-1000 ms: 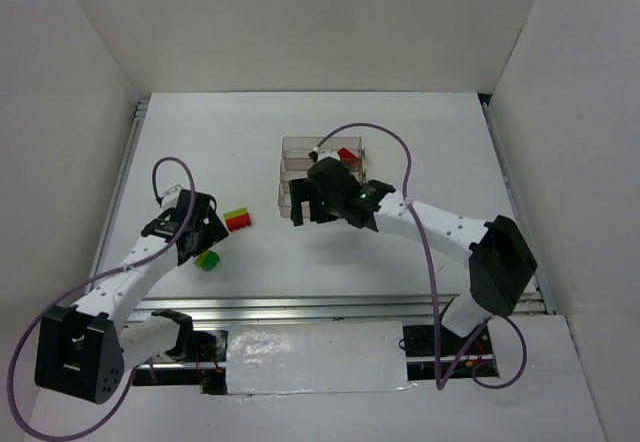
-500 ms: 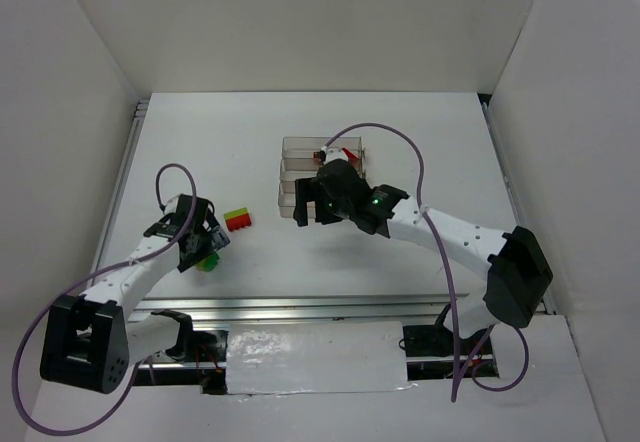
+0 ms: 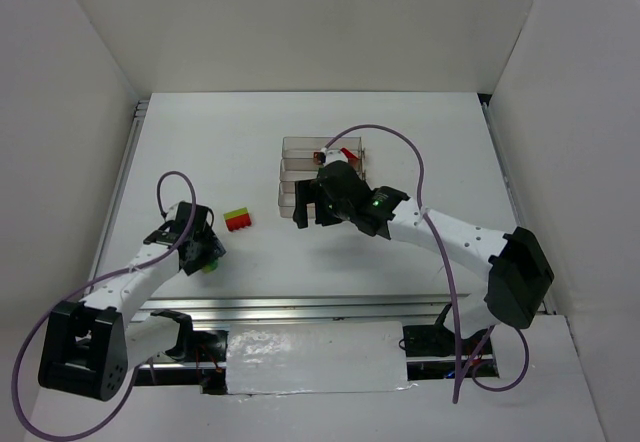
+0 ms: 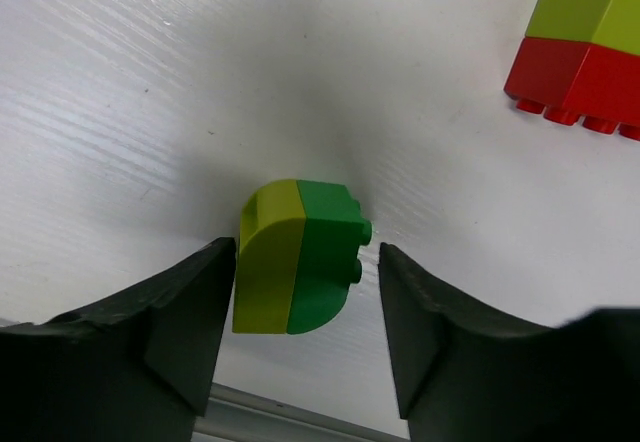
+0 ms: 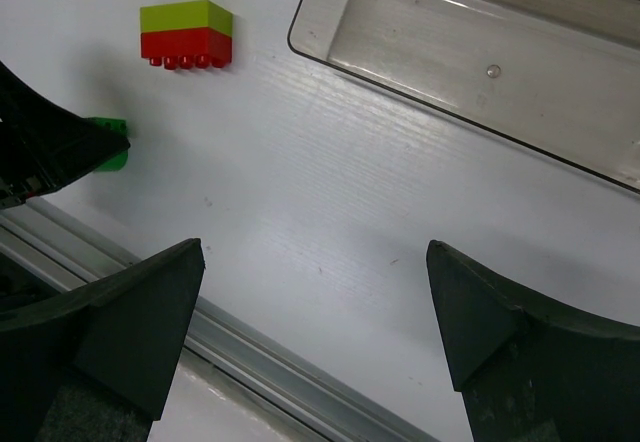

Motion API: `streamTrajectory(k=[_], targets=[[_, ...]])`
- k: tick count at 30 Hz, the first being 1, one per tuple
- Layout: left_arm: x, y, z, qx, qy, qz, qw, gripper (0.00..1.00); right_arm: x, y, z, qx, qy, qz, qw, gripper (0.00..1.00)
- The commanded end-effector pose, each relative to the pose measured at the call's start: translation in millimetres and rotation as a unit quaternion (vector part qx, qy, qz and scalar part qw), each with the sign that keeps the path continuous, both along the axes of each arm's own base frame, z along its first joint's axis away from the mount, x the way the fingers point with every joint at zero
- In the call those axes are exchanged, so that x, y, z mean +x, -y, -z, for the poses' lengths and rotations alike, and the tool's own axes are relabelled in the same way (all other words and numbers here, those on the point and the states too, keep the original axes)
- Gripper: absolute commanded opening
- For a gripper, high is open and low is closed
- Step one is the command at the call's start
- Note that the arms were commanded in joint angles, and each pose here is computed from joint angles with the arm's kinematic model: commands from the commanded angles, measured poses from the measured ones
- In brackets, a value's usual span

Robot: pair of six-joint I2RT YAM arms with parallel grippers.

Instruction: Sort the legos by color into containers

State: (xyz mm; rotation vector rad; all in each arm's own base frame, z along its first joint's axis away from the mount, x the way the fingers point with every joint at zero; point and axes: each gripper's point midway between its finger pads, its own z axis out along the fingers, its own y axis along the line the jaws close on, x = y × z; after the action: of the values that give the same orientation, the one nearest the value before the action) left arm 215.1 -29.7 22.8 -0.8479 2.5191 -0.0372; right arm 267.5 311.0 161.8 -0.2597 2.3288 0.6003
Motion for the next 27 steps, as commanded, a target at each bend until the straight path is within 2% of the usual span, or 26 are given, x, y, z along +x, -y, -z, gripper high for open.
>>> streamTrajectory(k=[1,6,8,9,10,11,14,15,17,18,19,21,23,25,26,27], targets=[[5,-1,0,0.0,0.009,-0.002,1.0,0.67,0,-6,-19,0.026,0.02,-0.002,0.999,1.0],[10,2,-2,-0.004,0.013,0.005,1.0,0.5,-1,-9,-18,0.03,0.019,-0.006,0.999,1.0],[11,3,-2,-0.005,0.015,0.012,1.0,0.4,-2,-9,-15,0.037,0.016,-0.011,0.999,1.0],[12,6,-2,-0.012,0.017,0.018,1.0,0.27,-1,-12,-16,0.045,0.016,-0.013,0.999,1.0],[14,8,-3,-0.014,0.021,0.026,0.999,0.21,-2,-11,-15,0.049,0.013,-0.014,0.999,1.0],[16,10,-4,-0.017,0.024,0.032,0.999,0.0,-3,-12,-14,0.06,0.003,-0.021,0.998,1.0],[24,21,-16,-0.038,0.049,0.063,0.996,0.0,-1,-10,-16,0.093,-0.01,-0.021,0.995,1.0],[25,34,-22,-0.064,0.063,0.087,0.992,0.0,-1,-7,-12,0.098,-0.016,-0.018,0.995,1.0],[39,50,-49,-0.087,0.131,0.133,0.979,0.0,-2,-6,-21,0.133,-0.023,-0.013,0.991,1.0],[38,69,-61,-0.116,0.153,0.173,0.966,0.0,-2,-5,-21,0.152,-0.026,-0.014,0.988,1.0],[45,79,-82,-0.122,0.202,0.203,0.95,0.0,-2,-4,-28,0.167,-0.023,-0.011,0.986,1.0],[42,106,-104,-0.143,0.242,0.26,0.924,0.0,2,-4,-33,0.184,-0.026,0.011,0.983,1.0],[32,146,-130,-0.161,0.29,0.34,0.88,0.0,5,-1,-36,0.193,-0.034,0.037,0.98,1.0],[23,167,-141,-0.145,0.308,0.386,0.857,0.0,8,3,-46,0.205,-0.026,0.056,0.977,1.0],[27,171,-151,-0.123,0.322,0.388,0.855,0.0,7,4,-51,0.213,-0.026,0.058,0.975,1.0],[14,189,-154,-0.12,0.324,0.423,0.837,0.0,6,4,-55,0.219,-0.023,0.056,0.974,1.0]])
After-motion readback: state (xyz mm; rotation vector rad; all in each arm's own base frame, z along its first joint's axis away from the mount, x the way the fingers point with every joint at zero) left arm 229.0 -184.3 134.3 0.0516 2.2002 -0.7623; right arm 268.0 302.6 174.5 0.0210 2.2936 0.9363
